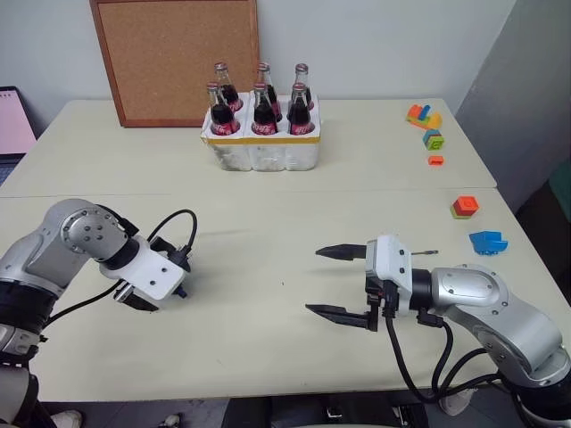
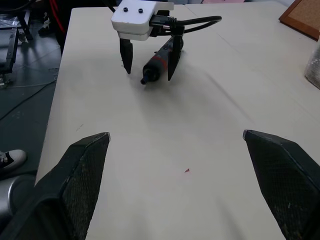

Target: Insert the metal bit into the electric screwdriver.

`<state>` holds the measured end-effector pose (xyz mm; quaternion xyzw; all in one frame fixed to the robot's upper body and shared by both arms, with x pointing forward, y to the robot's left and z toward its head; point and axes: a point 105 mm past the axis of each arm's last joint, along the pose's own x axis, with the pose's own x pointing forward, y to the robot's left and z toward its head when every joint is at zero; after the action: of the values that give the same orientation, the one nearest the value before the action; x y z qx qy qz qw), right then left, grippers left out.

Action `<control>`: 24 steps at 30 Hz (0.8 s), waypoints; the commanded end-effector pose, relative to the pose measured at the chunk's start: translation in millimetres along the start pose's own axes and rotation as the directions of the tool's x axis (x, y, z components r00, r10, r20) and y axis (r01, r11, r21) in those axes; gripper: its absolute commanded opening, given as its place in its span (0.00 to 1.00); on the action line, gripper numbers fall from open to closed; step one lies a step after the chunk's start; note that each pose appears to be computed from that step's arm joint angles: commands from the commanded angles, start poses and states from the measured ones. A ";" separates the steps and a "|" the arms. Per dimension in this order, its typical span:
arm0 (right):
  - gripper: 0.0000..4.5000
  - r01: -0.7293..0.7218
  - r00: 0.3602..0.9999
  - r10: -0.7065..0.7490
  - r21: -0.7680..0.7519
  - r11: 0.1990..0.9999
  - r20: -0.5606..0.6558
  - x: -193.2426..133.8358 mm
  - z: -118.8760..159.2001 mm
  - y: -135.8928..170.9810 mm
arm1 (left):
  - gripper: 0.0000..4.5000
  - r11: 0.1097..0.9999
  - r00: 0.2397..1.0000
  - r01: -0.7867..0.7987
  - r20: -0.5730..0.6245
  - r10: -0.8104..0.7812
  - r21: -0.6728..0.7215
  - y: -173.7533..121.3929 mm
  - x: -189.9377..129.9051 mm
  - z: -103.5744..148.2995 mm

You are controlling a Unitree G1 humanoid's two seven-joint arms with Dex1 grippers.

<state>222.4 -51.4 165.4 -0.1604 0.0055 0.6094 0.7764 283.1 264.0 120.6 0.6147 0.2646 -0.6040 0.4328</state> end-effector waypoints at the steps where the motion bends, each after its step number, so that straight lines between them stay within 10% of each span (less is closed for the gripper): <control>1: 1.00 -0.001 1.000 0.002 -0.039 0.999 0.025 -2.7 9.6 3.7 | 0.84 0.999 0.999 -0.028 -0.030 0.029 0.019 4.3 1.3 -1.4; 11: 1.00 0.002 1.000 -0.001 -0.046 0.999 0.021 -4.3 9.4 3.7 | 0.36 0.999 0.998 -0.030 -0.057 0.032 0.029 -3.3 14.1 -2.4; 17: 1.00 0.006 1.000 -0.005 -0.054 0.999 0.015 -6.3 9.8 2.5 | 0.36 0.997 0.994 -0.079 -0.071 0.080 0.024 8.1 5.4 -4.3; 24: 1.00 0.044 0.999 -0.045 -0.053 0.998 -0.013 -25.4 10.8 -5.9 | 0.36 0.934 0.916 -0.243 0.256 0.309 -0.261 60.2 -20.8 49.0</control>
<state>225.7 -70.8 168.9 -0.1778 0.0146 0.5885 0.7885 299.8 219.0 125.0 0.5352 0.2279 -0.5911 0.5588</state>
